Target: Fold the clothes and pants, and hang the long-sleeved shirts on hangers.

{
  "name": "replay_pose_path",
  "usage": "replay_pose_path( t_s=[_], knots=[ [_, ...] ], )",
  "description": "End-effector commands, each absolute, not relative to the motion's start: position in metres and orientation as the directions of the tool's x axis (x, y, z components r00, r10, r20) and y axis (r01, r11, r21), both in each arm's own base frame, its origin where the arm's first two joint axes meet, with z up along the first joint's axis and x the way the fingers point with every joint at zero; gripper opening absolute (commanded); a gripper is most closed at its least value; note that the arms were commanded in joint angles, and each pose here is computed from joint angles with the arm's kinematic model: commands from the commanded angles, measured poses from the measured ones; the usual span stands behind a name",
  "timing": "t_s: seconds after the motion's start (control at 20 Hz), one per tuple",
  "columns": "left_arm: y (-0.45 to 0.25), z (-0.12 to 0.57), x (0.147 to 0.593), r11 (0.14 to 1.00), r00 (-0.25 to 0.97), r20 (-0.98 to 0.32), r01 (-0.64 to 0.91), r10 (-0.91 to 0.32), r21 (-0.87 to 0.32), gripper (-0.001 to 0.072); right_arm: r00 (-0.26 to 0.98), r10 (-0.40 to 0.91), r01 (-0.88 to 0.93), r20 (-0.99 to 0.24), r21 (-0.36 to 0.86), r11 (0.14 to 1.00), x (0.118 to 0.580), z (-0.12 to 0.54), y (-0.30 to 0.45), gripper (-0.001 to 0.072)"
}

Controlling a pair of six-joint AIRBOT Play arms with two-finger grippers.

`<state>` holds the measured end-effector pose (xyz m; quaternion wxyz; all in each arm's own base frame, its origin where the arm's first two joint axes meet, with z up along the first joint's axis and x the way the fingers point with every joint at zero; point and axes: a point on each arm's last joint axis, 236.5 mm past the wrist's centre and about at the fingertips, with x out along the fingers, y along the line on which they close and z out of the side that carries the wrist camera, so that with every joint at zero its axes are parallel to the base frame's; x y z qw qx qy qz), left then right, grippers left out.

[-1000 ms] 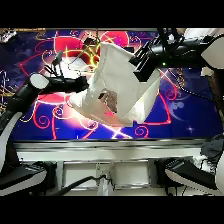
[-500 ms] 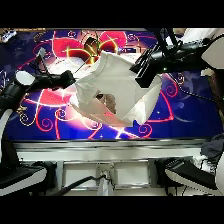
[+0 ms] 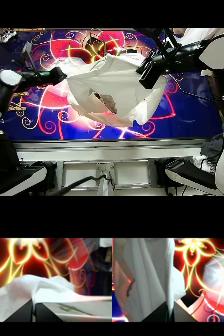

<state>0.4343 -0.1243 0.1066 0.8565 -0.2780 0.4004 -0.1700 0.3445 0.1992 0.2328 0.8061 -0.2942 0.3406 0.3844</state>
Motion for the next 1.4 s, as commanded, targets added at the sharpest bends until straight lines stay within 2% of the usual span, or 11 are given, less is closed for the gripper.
replay_pose_path(
  t_s=[0.0, 0.1, 0.25, 0.35, 0.4, 0.6, 0.85, 0.95, 1.15, 1.35],
  knots=[
    [-0.15, 0.19, 0.418, 0.682, 0.682, -0.371, 0.257, -0.63, -0.685, 0.0012, 0.521, 0.386, -0.791, -0.761, -0.261, 0.553, 0.364, 0.23, 0.195, 0.0018],
    [-0.162, 0.242, 0.398, 0.628, 0.697, -0.237, 0.377, -0.676, -0.681, 0.0013, 0.552, 0.388, -0.775, -0.738, -0.283, 0.565, 0.377, 0.233, 0.198, 0.0018],
    [-0.171, 0.276, 0.363, 0.644, 0.682, -0.185, 0.516, -0.708, -0.565, 0.0038, 0.657, 0.414, -0.712, -0.63, -0.338, 0.615, 0.399, 0.259, 0.203, 0.0018],
    [-0.176, 0.283, 0.347, 0.638, 0.659, -0.187, 0.555, -0.729, -0.533, 0.0263, 0.723, 0.414, -0.659, -0.552, -0.372, 0.654, 0.411, 0.281, 0.201, 0.0018],
    [-0.179, 0.284, 0.339, 0.631, 0.644, -0.192, 0.57, -0.741, -0.526, 0.0288, 0.754, 0.402, -0.631, -0.519, -0.403, 0.663, 0.415, 0.291, 0.197, 0.0018],
    [-0.176, 0.278, 0.329, 0.666, 0.642, -0.239, 0.581, -0.728, -0.468, 0.0288, 0.884, 0.285, -0.458, -0.37, -0.566, 0.686, 0.435, 0.336, 0.164, 0.0018],
    [-0.162, 0.26, 0.336, 0.736, 0.672, -0.313, 0.553, -0.671, -0.391, 0.0288, 0.982, 0.134, -0.191, -0.136, -0.684, 0.705, 0.438, 0.419, 0.118, 0.0019],
    [-0.157, 0.26, 0.342, 0.755, 0.694, -0.312, 0.54, -0.649, -0.372, 0.0288, 0.996, 0.046, -0.082, -0.074, -0.633, 0.77, 0.437, 0.445, 0.082, 0.0019],
    [-0.153, 0.265, 0.348, 0.767, 0.719, -0.29, 0.526, -0.632, -0.367, 0.0288, 0.988, -0.152, 0.141, 0.009, -0.436, 0.889, 0.429, 0.481, -0.003, 0.0019],
    [-0.148, 0.27, 0.354, 0.779, 0.743, -0.268, 0.512, -0.613, -0.363, 0.0287, 0.951, -0.304, 0.303, 0.055, -0.359, 0.883, 0.408, 0.505, -0.066, 0.0019]
  ],
)
